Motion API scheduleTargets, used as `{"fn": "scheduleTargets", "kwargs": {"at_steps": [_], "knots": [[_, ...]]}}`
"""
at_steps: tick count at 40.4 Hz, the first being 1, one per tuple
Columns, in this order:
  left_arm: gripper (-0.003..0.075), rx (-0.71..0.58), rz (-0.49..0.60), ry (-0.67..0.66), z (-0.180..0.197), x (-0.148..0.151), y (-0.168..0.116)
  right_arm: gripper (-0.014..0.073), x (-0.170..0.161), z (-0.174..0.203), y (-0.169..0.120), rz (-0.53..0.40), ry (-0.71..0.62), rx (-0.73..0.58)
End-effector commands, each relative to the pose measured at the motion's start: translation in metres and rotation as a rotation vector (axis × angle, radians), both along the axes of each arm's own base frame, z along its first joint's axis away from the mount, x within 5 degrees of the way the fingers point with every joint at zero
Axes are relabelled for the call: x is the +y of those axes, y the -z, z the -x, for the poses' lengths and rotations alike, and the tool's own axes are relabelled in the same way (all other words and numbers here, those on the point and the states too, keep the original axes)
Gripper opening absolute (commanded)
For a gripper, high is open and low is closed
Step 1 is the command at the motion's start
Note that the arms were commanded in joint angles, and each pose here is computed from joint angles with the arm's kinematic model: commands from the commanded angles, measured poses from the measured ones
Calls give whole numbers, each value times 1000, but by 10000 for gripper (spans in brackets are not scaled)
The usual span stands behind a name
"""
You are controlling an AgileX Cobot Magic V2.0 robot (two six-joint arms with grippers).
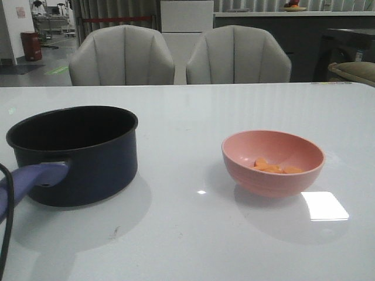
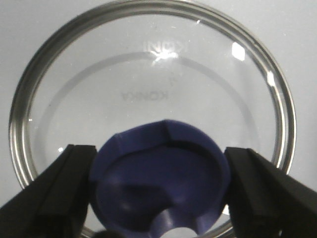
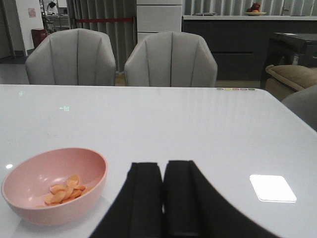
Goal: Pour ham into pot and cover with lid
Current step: 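Set the glass lid down on the table beside the saucepan, release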
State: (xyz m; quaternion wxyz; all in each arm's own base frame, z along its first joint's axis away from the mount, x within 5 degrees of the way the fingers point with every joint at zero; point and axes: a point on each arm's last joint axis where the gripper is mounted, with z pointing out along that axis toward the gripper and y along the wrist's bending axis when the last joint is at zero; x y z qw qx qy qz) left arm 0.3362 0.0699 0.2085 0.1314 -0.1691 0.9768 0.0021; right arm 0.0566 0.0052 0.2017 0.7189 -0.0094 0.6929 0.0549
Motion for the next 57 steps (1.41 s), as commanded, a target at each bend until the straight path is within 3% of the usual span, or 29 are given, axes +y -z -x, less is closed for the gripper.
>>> {"fn": "scheduleTargets", "kwargs": {"at_steps": [1, 12, 27, 37, 57], "knots": [[501, -84, -15, 19, -4, -8, -24, 147, -1, 3, -11, 2, 10, -114], [501, -41, -12, 82, -9, -27, -13, 147, -1, 3, -11, 2, 10, -114], [504, 91, -13, 96, -11, -26, 15, 147, -1, 3, -11, 2, 10, -114], [662, 136, -65, 122, -8, -21, 15, 147, -1, 3, -11, 2, 10, -114], [658, 94, -31, 102, -8, -25, -2, 147, -1, 3, -11, 2, 10, -114]]}}
